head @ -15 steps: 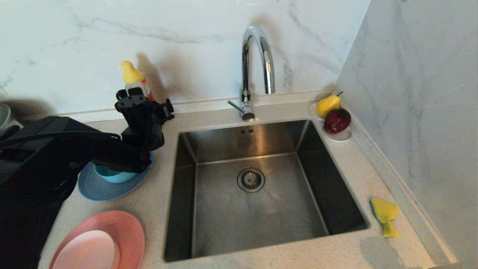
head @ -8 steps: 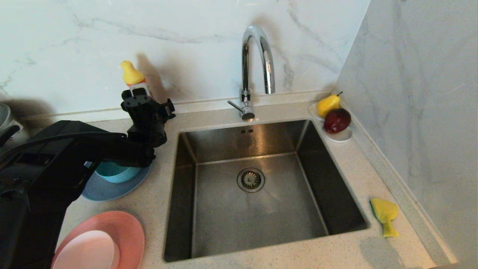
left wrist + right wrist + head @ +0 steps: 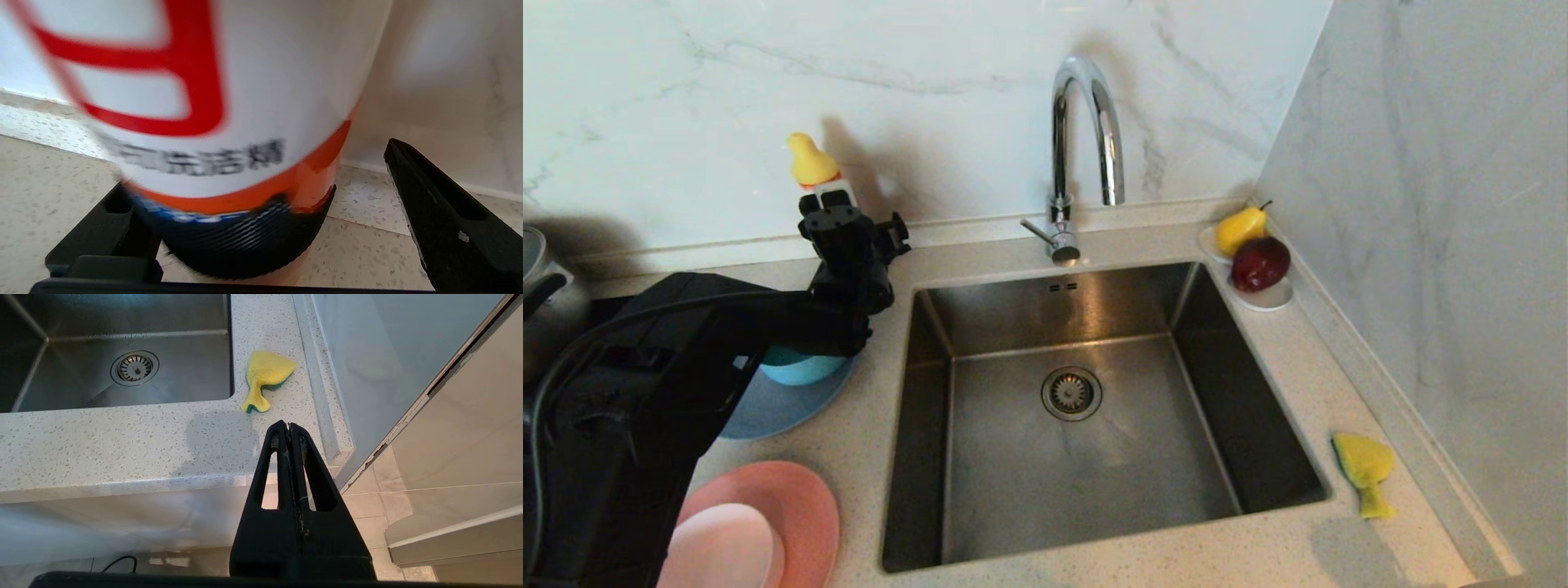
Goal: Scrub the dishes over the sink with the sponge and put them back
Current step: Grab the dish soap
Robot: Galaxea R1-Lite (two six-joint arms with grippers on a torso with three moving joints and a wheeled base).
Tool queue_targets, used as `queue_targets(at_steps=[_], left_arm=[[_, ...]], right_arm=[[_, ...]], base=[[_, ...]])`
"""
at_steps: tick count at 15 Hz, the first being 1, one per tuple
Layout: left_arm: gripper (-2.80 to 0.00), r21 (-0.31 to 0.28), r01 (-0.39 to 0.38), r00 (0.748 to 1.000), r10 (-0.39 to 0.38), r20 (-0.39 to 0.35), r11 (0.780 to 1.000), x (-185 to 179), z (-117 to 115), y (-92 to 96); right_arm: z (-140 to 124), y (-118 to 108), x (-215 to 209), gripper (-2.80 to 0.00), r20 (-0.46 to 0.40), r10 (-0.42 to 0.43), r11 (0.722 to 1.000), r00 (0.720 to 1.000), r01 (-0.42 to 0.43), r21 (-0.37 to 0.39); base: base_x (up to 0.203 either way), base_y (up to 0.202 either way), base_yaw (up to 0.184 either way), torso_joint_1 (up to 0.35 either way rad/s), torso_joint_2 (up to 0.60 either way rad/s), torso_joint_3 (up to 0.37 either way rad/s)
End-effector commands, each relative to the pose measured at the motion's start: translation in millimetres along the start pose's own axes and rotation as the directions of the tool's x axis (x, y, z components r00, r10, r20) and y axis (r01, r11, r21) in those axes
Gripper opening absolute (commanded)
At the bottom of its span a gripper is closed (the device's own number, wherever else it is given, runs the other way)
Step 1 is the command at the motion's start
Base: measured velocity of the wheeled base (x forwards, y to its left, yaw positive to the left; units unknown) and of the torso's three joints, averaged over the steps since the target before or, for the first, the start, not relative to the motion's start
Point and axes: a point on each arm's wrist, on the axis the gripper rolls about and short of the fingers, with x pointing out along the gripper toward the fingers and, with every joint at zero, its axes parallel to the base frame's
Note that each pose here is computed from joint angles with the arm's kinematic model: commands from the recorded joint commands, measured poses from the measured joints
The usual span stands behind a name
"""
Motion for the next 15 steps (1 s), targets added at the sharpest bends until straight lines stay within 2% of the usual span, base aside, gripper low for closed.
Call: queue_targets(at_steps=[1, 9, 15], left_arm=[[0.0, 0.0, -0.003, 1.0, 0.003, 0.002, 1.0, 2, -4, -1.3], [0.0, -0.01, -0.003, 1.0, 0.004, 0.02, 1.0, 7, 15, -3.5], [0.0, -0.004, 0.003, 1.0, -0.003, 0.01, 1.0, 8, 14, -3.8]], right_arm=[[0, 0, 0, -2.8, 0.0, 0.0, 1.0, 1.0, 0.0, 0.0], [0, 0, 0, -2.8, 0.0, 0.0, 1.0, 1.0, 0.0, 0.0], [0, 0, 0, -2.8, 0.0, 0.0, 1.0, 1.0, 0.0, 0.0]], base=[[0.0, 0.0, 0.0, 0.0, 0.0, 0.0], [0.0, 0.0, 0.0, 0.0, 0.0, 0.0], [0.0, 0.0, 0.0, 0.0, 0.0, 0.0]])
